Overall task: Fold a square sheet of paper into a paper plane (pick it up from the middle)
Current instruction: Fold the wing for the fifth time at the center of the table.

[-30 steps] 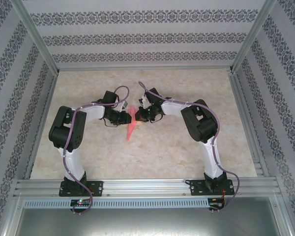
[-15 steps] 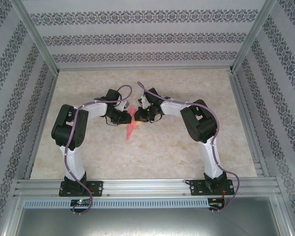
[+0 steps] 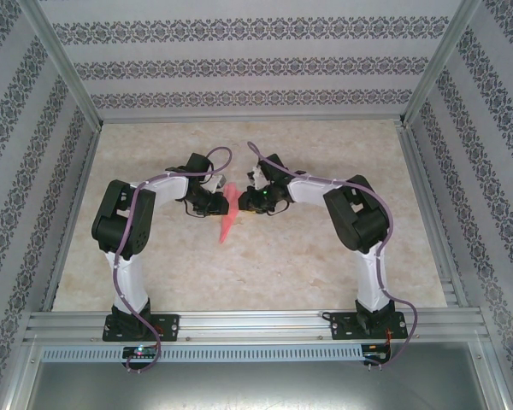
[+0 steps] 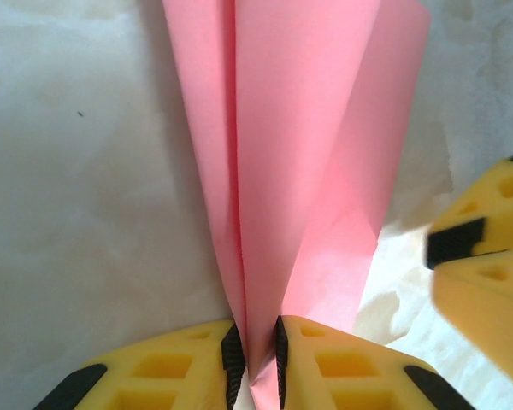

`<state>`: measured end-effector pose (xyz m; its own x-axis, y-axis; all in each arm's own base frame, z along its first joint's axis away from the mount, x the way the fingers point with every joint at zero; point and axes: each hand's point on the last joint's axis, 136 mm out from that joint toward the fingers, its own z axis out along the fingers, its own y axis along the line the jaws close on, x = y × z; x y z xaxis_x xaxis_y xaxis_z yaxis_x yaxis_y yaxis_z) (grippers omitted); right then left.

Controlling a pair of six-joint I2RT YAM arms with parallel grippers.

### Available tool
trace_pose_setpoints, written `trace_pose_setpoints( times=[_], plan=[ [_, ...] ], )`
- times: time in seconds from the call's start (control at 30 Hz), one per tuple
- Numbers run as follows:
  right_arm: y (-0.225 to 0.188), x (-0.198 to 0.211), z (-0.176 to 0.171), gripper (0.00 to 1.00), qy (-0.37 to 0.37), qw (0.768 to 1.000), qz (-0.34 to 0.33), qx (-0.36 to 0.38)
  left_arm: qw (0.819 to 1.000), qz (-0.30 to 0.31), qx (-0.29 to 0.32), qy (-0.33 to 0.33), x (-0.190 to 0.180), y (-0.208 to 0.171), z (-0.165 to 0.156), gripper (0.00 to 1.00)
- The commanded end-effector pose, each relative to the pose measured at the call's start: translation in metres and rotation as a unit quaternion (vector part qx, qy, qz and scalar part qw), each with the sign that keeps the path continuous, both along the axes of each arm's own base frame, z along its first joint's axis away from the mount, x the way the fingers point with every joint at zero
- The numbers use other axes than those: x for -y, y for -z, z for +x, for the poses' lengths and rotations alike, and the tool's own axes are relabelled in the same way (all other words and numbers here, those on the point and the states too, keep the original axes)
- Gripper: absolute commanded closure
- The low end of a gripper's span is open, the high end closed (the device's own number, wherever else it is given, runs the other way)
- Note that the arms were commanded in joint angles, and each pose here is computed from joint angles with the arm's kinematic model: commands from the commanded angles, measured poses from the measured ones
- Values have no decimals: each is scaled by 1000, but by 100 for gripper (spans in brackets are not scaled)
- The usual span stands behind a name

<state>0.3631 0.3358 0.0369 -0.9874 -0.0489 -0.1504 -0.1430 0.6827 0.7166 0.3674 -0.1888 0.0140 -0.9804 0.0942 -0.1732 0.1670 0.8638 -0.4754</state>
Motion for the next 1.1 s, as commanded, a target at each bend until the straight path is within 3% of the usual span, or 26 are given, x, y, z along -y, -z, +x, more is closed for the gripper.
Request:
trace_pose_setpoints(
  times=[0.0,0.17,0.87,1.07],
  plan=[
    [-31,-12,0,84,8,998,67,4,994,70,-73,29,-9,66,-42,76],
    [-37,-26,-2,91,23,994,108,-17,995,53,-74,28,-4,64,-42,75],
    [10,-37,0,97,34,996,66,-51,997,-6,-79,10,11,53,-37,75],
    [32,-25,-8,98,29,998,-2,-57,997,-12,-77,5,12,49,-34,75]
  ],
)
